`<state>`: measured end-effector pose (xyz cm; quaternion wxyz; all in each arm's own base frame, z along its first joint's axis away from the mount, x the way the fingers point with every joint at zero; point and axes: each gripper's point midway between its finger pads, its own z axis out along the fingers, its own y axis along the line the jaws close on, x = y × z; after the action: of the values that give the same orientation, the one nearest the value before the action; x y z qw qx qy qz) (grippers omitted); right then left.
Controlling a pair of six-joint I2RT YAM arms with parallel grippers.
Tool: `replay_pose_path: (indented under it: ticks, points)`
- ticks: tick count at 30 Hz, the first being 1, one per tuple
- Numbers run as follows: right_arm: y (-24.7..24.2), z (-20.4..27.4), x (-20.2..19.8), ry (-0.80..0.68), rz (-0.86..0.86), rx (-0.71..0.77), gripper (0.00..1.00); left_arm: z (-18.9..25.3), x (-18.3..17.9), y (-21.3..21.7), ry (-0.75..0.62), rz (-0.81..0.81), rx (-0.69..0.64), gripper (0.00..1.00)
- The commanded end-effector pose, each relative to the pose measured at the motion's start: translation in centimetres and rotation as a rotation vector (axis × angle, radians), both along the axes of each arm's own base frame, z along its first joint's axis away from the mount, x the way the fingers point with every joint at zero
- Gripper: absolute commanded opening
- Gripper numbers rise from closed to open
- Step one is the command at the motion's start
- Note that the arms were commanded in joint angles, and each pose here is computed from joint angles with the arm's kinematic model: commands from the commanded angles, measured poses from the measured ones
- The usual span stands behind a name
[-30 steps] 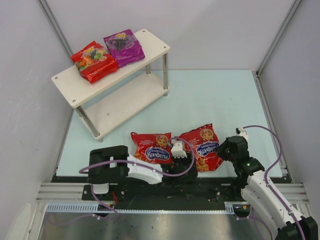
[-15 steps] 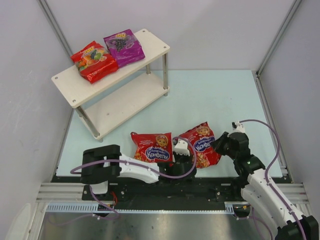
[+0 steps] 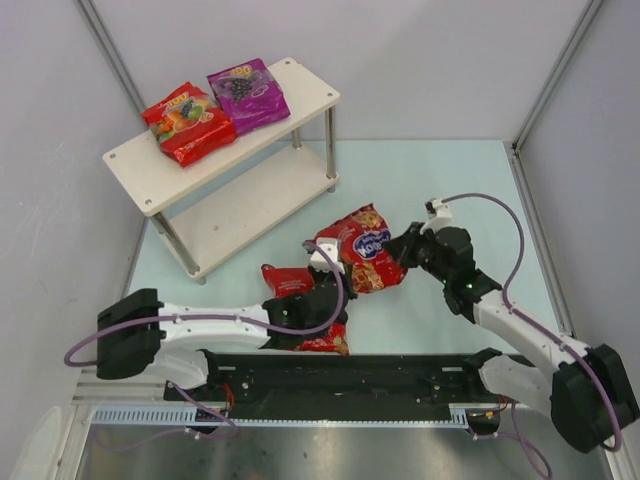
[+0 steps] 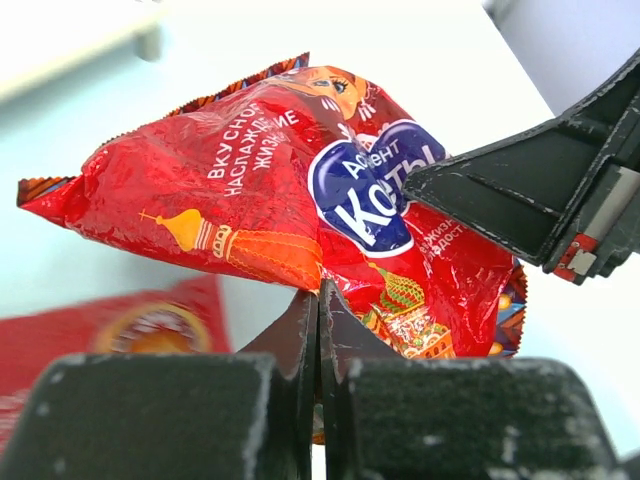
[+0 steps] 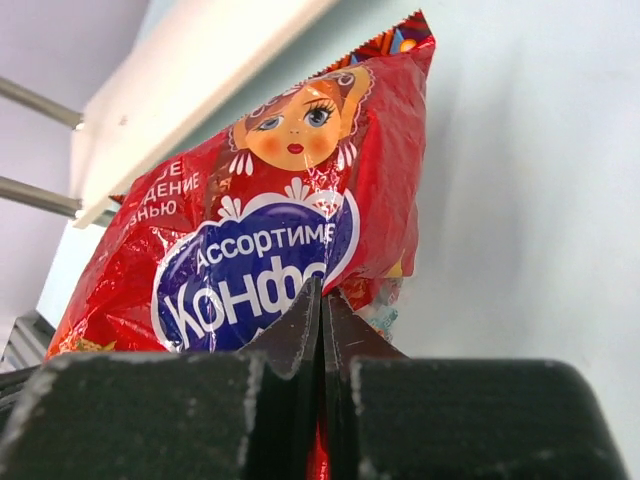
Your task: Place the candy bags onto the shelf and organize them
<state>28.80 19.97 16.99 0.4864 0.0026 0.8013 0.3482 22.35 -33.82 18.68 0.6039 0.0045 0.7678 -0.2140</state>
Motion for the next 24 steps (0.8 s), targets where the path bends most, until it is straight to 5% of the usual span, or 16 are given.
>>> replay_pose_path:
  ticks: [1,12,24]
  points:
    - [4.9,7.8,2.4,-0.263,0.121,0.114,0.0,3.6,2.3,3.4,-0.09,0.074,-0.054,0.0]
    - [12.7,10.5,8.0,-0.414,0.264,0.183,0.0,4.0,7.3,10.7,-0.155,0.212,0.016,0.0]
    - [18.4,7.9,14.0,-0.487,0.369,0.148,0.0,3.5,14.4,15.2,-0.198,0.306,0.081,0.0]
